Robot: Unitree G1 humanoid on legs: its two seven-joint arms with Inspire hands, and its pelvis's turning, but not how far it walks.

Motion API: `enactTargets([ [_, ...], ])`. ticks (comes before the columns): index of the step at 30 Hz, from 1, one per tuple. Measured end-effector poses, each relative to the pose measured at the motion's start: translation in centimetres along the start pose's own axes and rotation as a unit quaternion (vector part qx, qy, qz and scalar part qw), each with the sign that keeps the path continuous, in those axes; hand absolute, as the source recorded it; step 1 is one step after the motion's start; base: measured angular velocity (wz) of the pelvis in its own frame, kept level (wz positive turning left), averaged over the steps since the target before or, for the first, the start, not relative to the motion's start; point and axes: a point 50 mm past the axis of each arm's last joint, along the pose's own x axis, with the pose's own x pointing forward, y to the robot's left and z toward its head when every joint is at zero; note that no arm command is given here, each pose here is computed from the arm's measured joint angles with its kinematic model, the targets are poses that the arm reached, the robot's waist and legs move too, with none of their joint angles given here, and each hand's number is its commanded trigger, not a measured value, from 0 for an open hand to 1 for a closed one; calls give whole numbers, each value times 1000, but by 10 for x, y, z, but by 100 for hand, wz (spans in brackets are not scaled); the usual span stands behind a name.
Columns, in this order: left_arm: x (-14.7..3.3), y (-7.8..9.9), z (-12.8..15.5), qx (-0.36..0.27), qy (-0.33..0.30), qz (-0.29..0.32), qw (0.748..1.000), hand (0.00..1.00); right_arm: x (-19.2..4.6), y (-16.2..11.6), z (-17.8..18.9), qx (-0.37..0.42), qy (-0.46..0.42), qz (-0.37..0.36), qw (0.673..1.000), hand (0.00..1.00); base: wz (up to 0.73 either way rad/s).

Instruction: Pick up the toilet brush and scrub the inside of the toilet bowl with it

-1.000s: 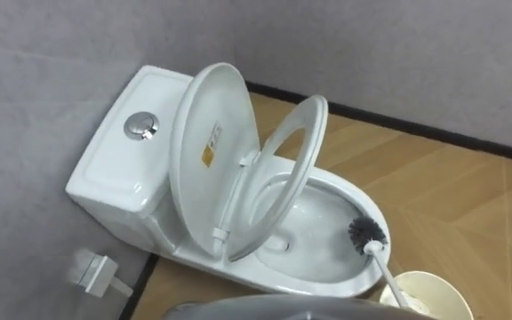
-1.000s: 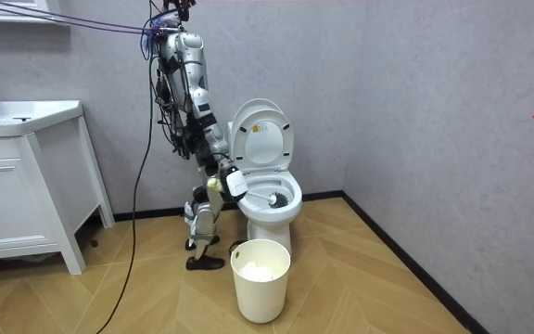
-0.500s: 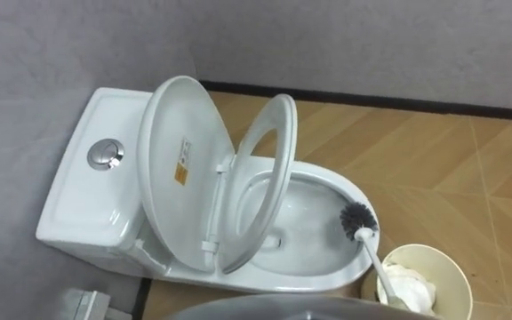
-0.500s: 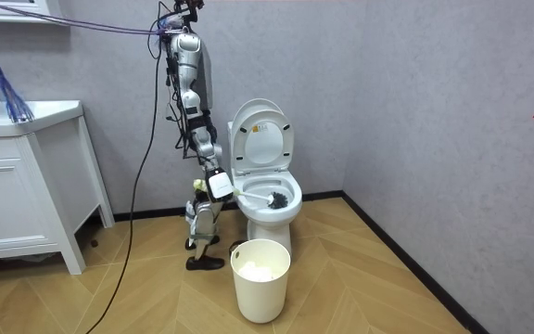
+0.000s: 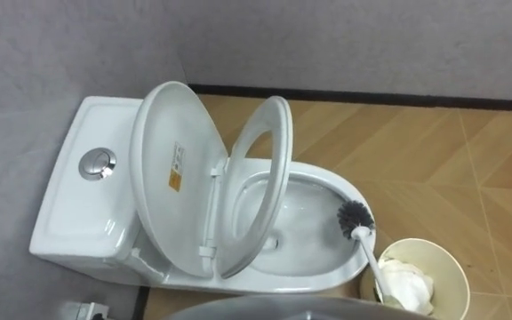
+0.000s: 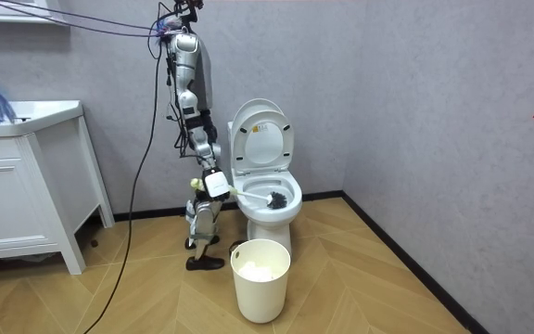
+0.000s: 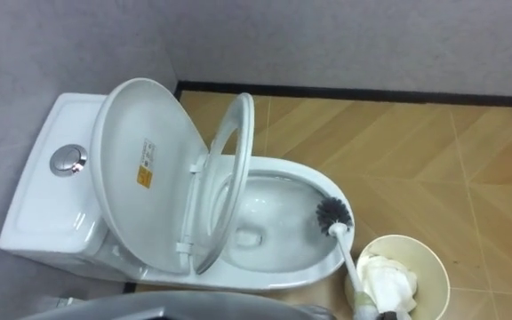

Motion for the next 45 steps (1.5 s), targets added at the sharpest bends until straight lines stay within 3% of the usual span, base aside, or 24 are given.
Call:
enactTargets([
  [8, 0, -2, 2, 7, -7, 0, 1000, 0, 0, -3, 2, 12, -9, -33, 999, 100, 0],
  [15, 0, -2, 3, 6, -15, 1, 1000, 0, 3, -29, 3, 140, 18, -133, 981, 100, -4],
  [22, 0, 0, 7, 4, -32, 3, 999, 0, 0, -51, 25, 225, -32, -195, 954, 100, -9],
  [34, 0, -3, -3, 9, -13, -6, 1000, 0, 0, -40, 0, 278, 42, -187, 941, 100, -2],
  [45, -1, -4, -6, 11, -9, -11, 1000, 0, 2, -35, -2, 274, 47, -158, 947, 100, 0],
])
